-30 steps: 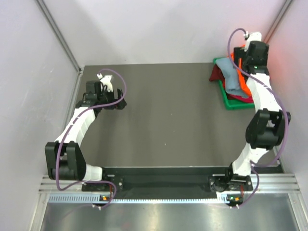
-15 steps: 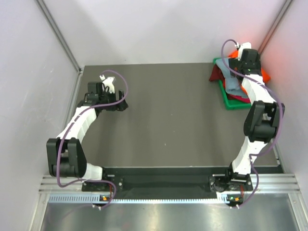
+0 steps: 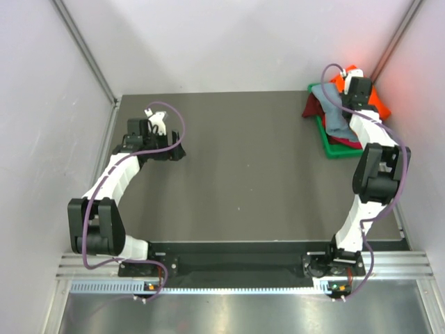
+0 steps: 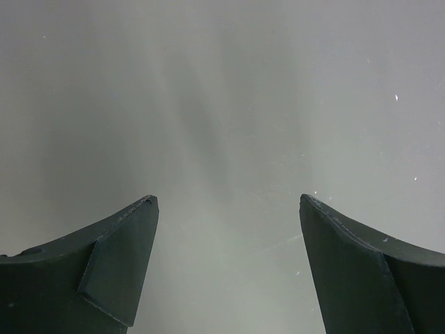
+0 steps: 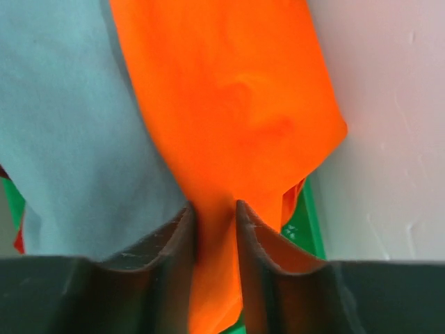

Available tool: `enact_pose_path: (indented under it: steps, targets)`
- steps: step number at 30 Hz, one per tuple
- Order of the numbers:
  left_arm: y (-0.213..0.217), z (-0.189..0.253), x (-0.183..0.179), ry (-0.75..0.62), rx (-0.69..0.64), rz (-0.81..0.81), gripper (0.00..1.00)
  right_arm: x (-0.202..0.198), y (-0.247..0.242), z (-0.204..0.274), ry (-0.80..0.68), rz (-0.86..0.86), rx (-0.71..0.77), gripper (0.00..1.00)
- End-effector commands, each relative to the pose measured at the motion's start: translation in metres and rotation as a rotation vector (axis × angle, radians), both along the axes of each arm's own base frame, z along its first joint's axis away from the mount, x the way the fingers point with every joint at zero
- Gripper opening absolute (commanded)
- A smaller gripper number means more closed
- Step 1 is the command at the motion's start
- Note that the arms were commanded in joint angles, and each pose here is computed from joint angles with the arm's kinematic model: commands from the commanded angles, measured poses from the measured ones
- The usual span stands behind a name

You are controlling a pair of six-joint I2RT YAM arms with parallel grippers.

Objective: Fold and stack the t-shirts
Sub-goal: Grab the tshirt from the pile, then move the tshirt to the center of the board

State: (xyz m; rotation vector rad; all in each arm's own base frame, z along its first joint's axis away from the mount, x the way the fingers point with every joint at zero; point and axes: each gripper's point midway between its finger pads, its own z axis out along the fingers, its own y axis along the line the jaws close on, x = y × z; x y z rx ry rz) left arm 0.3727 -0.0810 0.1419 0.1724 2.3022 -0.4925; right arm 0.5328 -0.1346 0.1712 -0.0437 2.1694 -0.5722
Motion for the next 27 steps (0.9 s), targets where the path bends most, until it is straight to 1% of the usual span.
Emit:
enact_pose_path:
  steps: [1,2,3,4,5,7,8,9,10,11,12,13,14,15,16,17,18,20,22,24,25,26,27]
  targets:
    - [-0.004,0.009,0.005,-0.037,-0.021,-0.014,0.88,-0.002,-0.010,0.042,-0.108,-0.045,-0.004,0.18]
    - [-0.004,0.008,0.005,-0.037,-0.024,-0.013,0.88,-0.004,-0.010,0.050,-0.124,-0.050,0.000,0.11]
    - [-0.005,0.009,0.004,-0.038,-0.027,-0.014,0.88,-0.008,-0.009,0.054,-0.127,-0.053,0.006,0.01]
    - [-0.005,0.010,0.005,-0.046,-0.030,-0.012,0.88,-0.010,-0.007,0.064,-0.144,-0.053,0.012,0.00]
    - [-0.006,0.012,0.005,-0.050,-0.036,-0.011,0.88,-0.015,-0.001,0.083,-0.188,-0.046,0.037,0.00]
    - [-0.004,0.012,0.006,-0.055,-0.036,0.003,0.87,-0.022,0.013,0.106,-0.224,-0.013,0.072,0.00]
    - [-0.004,0.012,0.006,-0.053,-0.038,0.013,0.87,-0.030,0.024,0.134,-0.278,0.019,0.085,0.00]
    - [-0.002,0.011,0.006,-0.055,-0.028,0.017,0.87,-0.034,0.035,0.147,-0.300,0.049,0.091,0.00]
    - [0.001,0.012,0.009,-0.063,-0.012,0.033,0.88,-0.039,0.056,0.158,-0.306,0.106,0.105,0.00]
    - [0.006,0.008,0.007,-0.045,0.022,0.033,0.92,-0.048,0.076,0.183,-0.348,0.191,0.122,0.00]
    - [0.013,0.015,0.014,-0.060,0.060,0.051,0.94,-0.055,0.105,0.194,-0.350,0.269,0.139,0.00]
    - [0.019,0.014,0.016,-0.047,0.078,0.075,0.95,-0.067,0.135,0.215,-0.385,0.373,0.167,0.00]
    - [0.025,0.011,0.018,-0.030,0.084,0.100,0.96,-0.075,0.155,0.232,-0.409,0.439,0.185,0.00]
    - [0.030,0.015,0.023,-0.039,0.079,0.126,0.96,-0.085,0.187,0.238,-0.403,0.526,0.211,0.00]
    - [0.045,0.016,0.026,-0.033,0.059,0.186,0.96,-0.099,0.208,0.255,-0.432,0.600,0.237,0.00]
    - [0.049,0.018,0.030,-0.043,0.050,0.212,0.96,-0.108,0.223,0.268,-0.455,0.644,0.251,0.00]
    - [0.055,0.019,0.032,-0.045,0.041,0.237,0.96,-0.120,0.248,0.273,-0.454,0.708,0.277,0.00]
    - [0.056,0.020,0.034,-0.047,0.029,0.248,0.95,-0.136,0.267,0.286,-0.473,0.761,0.350,0.00]
    - [0.057,0.022,0.035,-0.053,0.027,0.257,0.95,-0.143,0.271,0.288,-0.475,0.754,0.416,0.00]
    - [0.059,0.023,0.036,-0.056,0.029,0.269,0.98,-0.137,0.260,0.259,-0.422,0.695,0.411,0.00]
    - [0.059,0.025,0.036,-0.059,0.017,0.287,0.99,-0.134,0.246,0.247,-0.407,0.638,0.388,0.04]
    - [0.063,0.022,0.036,-0.056,0.024,0.315,0.99,-0.128,0.234,0.212,-0.345,0.583,0.379,0.15]
    - [0.064,0.023,0.037,-0.061,0.022,0.326,0.99,-0.121,0.210,0.193,-0.318,0.510,0.360,0.32]
